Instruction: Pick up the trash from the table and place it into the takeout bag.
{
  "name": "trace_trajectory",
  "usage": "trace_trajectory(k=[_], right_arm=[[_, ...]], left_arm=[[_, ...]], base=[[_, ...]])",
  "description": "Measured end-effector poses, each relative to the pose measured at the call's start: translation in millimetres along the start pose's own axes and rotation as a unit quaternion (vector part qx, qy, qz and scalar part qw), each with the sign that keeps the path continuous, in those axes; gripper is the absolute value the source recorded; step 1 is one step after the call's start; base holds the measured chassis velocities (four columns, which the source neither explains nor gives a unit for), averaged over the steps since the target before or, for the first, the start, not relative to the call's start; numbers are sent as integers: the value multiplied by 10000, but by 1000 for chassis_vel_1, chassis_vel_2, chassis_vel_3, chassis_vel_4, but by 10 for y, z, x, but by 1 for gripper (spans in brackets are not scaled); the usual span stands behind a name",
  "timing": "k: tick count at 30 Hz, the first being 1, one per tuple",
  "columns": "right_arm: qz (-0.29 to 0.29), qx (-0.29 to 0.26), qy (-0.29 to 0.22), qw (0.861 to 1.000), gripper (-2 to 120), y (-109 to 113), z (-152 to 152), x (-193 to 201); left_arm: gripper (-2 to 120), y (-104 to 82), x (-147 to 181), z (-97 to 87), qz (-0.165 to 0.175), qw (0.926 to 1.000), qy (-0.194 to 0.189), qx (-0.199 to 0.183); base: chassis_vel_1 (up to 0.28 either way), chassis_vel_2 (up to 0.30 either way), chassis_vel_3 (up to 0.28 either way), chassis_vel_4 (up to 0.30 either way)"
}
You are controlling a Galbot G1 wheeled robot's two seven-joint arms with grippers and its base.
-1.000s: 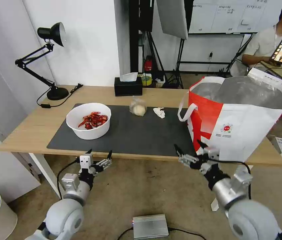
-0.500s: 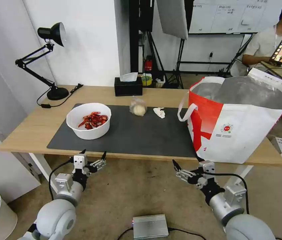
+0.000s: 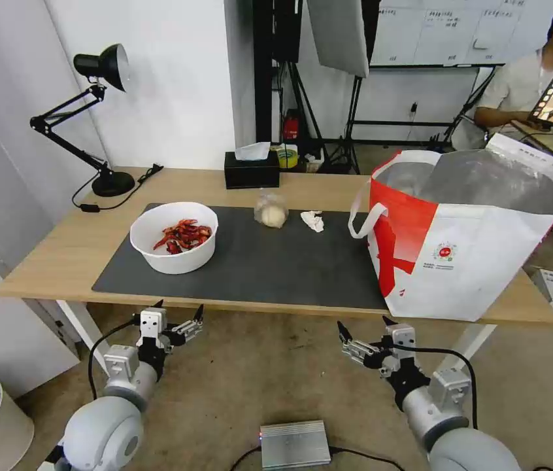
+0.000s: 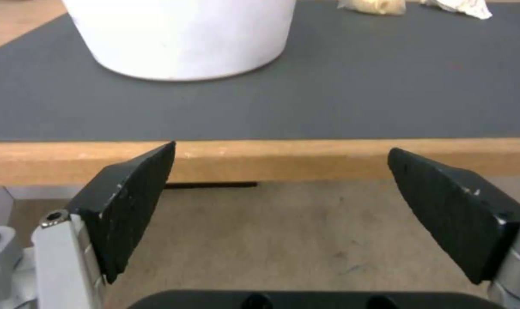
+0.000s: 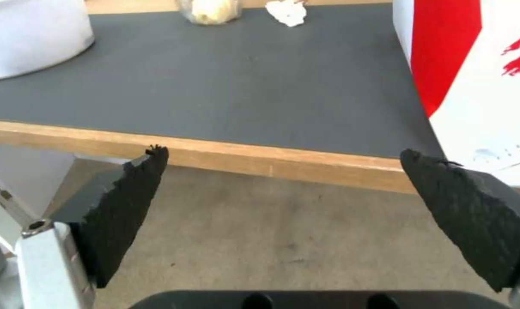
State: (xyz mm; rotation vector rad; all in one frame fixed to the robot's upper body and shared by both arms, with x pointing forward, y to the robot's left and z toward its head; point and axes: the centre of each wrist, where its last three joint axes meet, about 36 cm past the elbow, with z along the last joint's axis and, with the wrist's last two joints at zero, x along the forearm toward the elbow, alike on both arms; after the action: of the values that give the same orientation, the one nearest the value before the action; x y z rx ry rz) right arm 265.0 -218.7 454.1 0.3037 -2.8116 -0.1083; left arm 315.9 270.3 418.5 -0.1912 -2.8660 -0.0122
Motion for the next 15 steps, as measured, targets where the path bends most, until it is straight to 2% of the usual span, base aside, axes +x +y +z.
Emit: trace_trajectory(k=[15], right_arm=[[-207,-56,-226,9995,100,72,-2,-69]], left_arm=[[100,-90,-84,149,85,9998,148,59]], base=[[0,0,0,0]])
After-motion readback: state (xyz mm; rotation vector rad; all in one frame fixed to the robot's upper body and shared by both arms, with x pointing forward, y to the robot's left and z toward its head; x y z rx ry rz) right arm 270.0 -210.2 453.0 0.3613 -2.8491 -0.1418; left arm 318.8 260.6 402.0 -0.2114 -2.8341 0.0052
